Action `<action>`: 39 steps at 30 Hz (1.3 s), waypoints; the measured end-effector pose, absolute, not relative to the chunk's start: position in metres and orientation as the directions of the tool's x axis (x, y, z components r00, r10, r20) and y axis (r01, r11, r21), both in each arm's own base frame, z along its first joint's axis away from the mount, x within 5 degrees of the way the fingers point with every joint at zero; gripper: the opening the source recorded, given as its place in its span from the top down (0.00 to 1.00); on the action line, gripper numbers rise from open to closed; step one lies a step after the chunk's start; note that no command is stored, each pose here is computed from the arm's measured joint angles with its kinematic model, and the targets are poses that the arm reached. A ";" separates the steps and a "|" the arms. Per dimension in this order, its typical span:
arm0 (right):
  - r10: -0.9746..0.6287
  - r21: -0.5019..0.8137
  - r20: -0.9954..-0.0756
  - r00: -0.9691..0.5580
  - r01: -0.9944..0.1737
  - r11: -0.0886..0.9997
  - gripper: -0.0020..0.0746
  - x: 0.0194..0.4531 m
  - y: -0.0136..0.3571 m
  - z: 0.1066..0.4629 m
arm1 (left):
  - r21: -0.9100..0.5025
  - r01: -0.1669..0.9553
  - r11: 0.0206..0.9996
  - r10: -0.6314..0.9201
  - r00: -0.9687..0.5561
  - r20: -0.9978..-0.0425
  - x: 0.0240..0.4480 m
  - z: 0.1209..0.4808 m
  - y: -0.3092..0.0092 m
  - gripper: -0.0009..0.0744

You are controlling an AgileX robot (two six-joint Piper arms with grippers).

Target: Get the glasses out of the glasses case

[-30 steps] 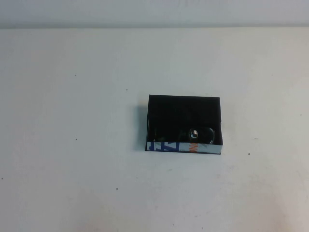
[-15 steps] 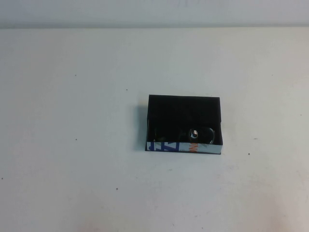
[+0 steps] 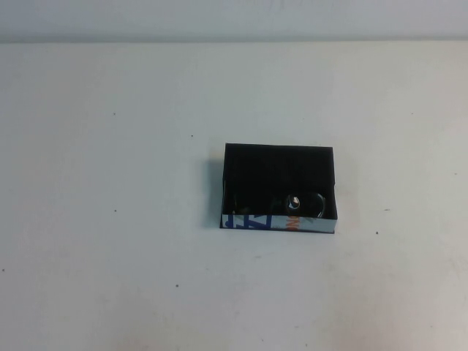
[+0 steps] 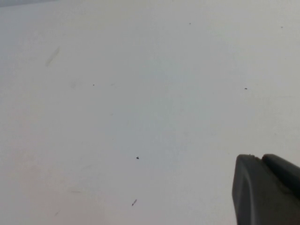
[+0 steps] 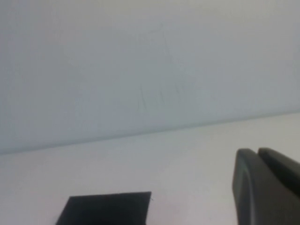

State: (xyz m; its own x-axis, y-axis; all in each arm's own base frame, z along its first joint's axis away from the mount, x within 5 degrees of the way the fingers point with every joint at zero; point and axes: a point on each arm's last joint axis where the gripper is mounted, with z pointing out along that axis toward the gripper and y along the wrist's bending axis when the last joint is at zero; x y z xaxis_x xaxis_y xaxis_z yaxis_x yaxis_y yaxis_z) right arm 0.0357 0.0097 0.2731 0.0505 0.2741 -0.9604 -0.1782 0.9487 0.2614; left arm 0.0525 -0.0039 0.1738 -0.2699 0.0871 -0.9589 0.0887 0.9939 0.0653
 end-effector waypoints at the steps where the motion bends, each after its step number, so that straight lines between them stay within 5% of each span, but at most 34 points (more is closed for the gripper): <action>1: 0.273 0.258 -0.961 0.053 -0.190 0.947 1.00 0.031 0.010 0.284 | 0.065 0.089 0.994 0.087 -0.270 -0.959 0.053 0.174 -0.004 0.99; 7: 0.256 0.247 -0.967 0.018 -0.200 0.948 1.00 0.035 0.013 0.328 | 0.065 0.089 0.994 0.087 -0.270 -0.959 0.053 0.174 -0.004 0.99; 12: 0.258 0.287 -0.953 -0.159 -0.199 0.937 1.00 0.067 0.020 0.338 | 0.065 0.089 0.994 0.087 -0.270 -0.959 0.053 0.174 -0.004 0.99; 19: 0.011 0.139 -0.908 -0.418 -0.277 0.951 1.00 0.130 0.033 0.350 | 0.065 0.089 0.994 0.087 -0.270 -0.959 0.053 0.174 -0.004 0.99; 25: -0.345 0.052 -0.729 -0.591 -0.551 0.833 1.00 0.189 0.063 0.361 | 0.065 0.089 0.994 0.087 -0.270 -0.959 0.053 0.174 -0.004 0.99; 32: -0.719 -0.028 -0.500 -0.483 -0.821 0.570 1.00 0.241 0.109 0.355 | 0.065 0.089 0.994 0.087 -0.270 -0.959 0.053 0.174 -0.004 0.99; 39: -0.867 -0.081 -0.427 -0.256 -0.944 0.319 1.00 0.280 0.146 0.338 | 0.065 0.089 0.994 0.087 -0.270 -0.959 0.053 0.174 -0.004 0.99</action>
